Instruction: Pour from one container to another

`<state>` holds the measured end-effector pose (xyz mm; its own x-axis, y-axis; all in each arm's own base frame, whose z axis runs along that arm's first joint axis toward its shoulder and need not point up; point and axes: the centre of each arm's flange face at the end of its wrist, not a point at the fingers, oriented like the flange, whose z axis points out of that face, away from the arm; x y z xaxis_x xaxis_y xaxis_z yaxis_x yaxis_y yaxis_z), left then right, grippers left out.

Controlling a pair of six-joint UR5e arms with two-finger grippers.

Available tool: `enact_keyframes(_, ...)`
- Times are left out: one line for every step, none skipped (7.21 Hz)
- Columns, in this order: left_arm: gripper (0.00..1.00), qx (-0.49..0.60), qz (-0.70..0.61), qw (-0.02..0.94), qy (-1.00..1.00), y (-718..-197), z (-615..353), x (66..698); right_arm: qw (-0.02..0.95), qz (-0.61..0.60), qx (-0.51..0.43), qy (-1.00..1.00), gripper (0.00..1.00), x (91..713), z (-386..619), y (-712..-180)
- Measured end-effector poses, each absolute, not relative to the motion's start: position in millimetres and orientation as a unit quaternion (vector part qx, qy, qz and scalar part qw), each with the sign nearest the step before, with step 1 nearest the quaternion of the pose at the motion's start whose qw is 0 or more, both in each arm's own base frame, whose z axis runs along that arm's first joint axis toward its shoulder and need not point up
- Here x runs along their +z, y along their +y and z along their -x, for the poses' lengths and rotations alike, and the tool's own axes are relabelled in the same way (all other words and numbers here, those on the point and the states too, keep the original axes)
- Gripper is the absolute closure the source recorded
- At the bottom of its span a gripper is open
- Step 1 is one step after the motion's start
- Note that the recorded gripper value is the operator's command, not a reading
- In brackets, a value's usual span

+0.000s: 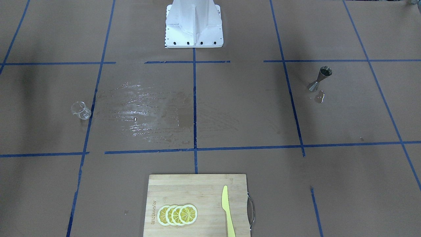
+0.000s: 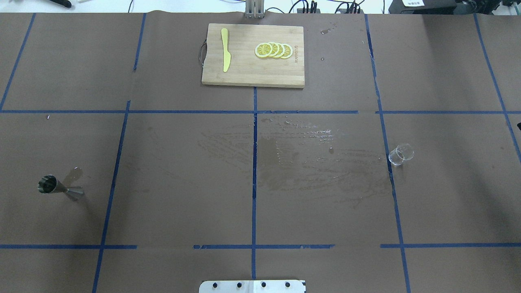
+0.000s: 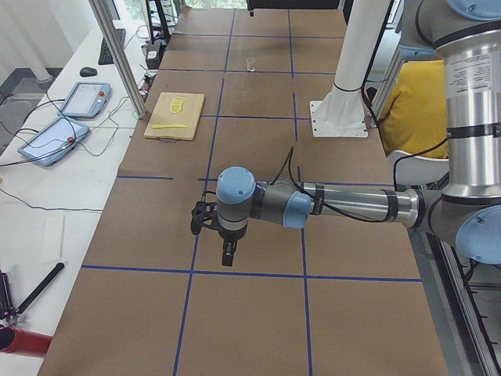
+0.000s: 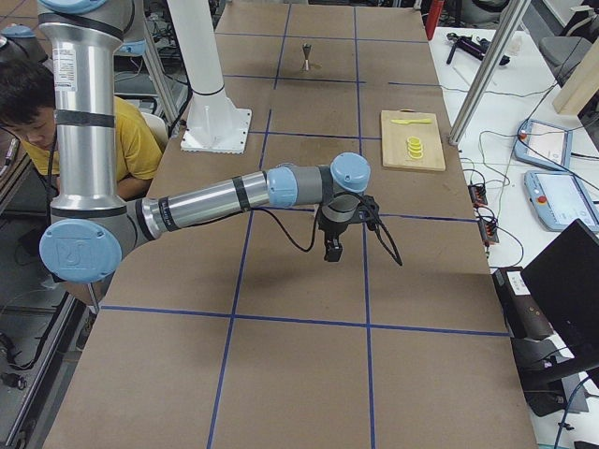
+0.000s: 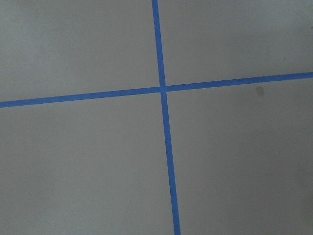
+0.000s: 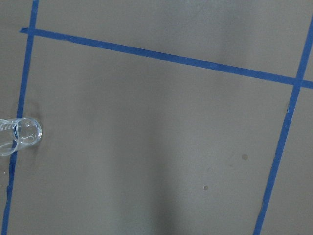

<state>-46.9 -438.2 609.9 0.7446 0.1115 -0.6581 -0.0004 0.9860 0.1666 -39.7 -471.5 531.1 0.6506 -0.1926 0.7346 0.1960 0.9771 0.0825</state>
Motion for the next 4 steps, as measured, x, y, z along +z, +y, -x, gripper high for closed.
enact_keyframes(0.00, 0.031, -0.078, 0.931, 0.355, -438.7, 47.0, 609.8, 0.908, 0.002, -0.107, -0.404, 0.00, 531.0, 39.9, -471.6)
enact_keyframes(0.00, 0.032, -0.079, 0.930, 0.356, -439.0, 47.1, 607.9, 0.909, 0.002, -0.107, -0.404, 0.00, 531.2, 40.1, -471.6)
enact_keyframes(0.00, 0.032, -0.080, 0.929, 0.360, -440.4, 46.7, 604.0, 0.909, 0.005, -0.106, -0.404, 0.00, 533.7, 39.5, -470.4)
enact_keyframes(0.00, 0.033, -0.079, 0.928, 0.363, -443.1, 46.1, 600.4, 0.907, 0.014, -0.100, -0.410, 0.00, 542.2, 37.2, -464.5)
